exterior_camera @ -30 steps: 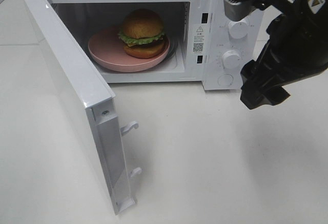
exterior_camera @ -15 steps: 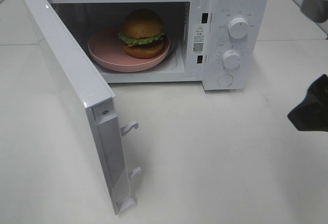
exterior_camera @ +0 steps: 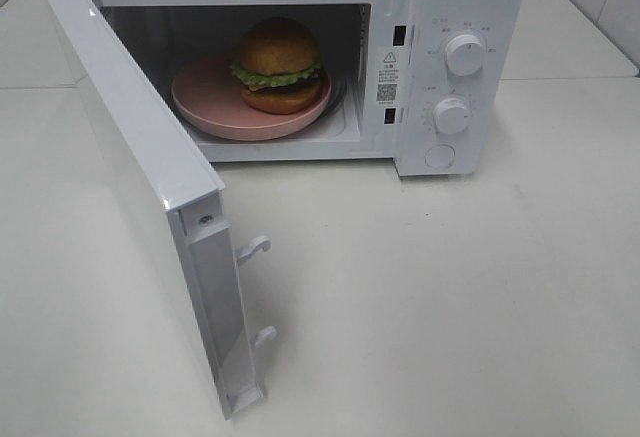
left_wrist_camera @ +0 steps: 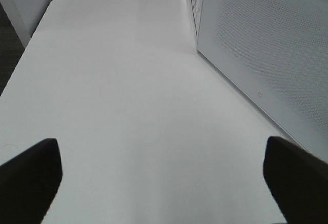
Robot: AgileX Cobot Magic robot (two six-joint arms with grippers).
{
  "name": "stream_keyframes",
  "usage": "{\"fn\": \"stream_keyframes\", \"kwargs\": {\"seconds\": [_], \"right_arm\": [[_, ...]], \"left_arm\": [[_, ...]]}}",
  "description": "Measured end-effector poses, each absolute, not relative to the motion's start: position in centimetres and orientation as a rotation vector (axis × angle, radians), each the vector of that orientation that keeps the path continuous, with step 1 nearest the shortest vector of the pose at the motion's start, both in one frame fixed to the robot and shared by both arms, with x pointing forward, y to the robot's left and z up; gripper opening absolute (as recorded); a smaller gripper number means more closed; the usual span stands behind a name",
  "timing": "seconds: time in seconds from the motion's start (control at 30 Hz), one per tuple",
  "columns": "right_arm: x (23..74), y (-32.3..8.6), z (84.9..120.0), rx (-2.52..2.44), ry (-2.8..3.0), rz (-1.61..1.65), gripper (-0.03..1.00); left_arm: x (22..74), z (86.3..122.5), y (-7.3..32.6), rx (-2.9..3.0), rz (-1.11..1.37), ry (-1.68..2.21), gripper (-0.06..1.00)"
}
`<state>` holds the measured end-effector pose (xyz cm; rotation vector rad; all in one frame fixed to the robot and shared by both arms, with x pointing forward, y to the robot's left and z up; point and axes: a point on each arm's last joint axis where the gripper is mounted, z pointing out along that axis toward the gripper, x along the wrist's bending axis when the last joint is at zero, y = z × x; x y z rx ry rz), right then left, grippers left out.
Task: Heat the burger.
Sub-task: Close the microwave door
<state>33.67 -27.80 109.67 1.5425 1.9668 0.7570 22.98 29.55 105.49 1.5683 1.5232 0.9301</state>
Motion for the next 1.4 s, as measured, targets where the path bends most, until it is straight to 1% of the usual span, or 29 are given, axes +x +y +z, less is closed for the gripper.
{"fn": "stream_keyframes", "kwargs": {"seconds": [0.07, 0.17, 0.33, 0.5, 0.77, 0.83, 1.4], "right_arm": [[31.6, -28.9, 109.1, 1.56, 1.865, 0.792, 0.78], [30.4, -29.5, 108.6, 1.576, 1.791, 0.823, 0.79], [28.9, -29.9, 107.6, 1.596, 1.695, 0.884, 0.79], [27.5, -30.3, 106.7, 1.596, 1.608, 0.923, 0.77], [25.4, -30.6, 106.8, 1.545, 1.494, 1.016, 0.76], [24.2, -30.8, 106.2, 1.527, 1.454, 1.038, 0.76], [23.8, -30.8, 105.9, 1.548, 1.418, 1.016, 0.76]], "left_arm": [[23.0, 105.5, 29.5, 1.568, 0.93, 1.523, 0.99], [23.0, 105.5, 29.5, 1.568, 0.93, 1.523, 0.99], [23.0, 105.5, 29.5, 1.568, 0.93, 1.523, 0.99], [23.0, 105.5, 29.5, 1.568, 0.93, 1.523, 0.99], [23.0, 105.5, 29.5, 1.568, 0.93, 1.523, 0.99], [23.0, 105.5, 29.5, 1.568, 0.93, 1.523, 0.99], [23.0, 105.5, 29.5, 1.568, 0.93, 1.523, 0.99]]}}
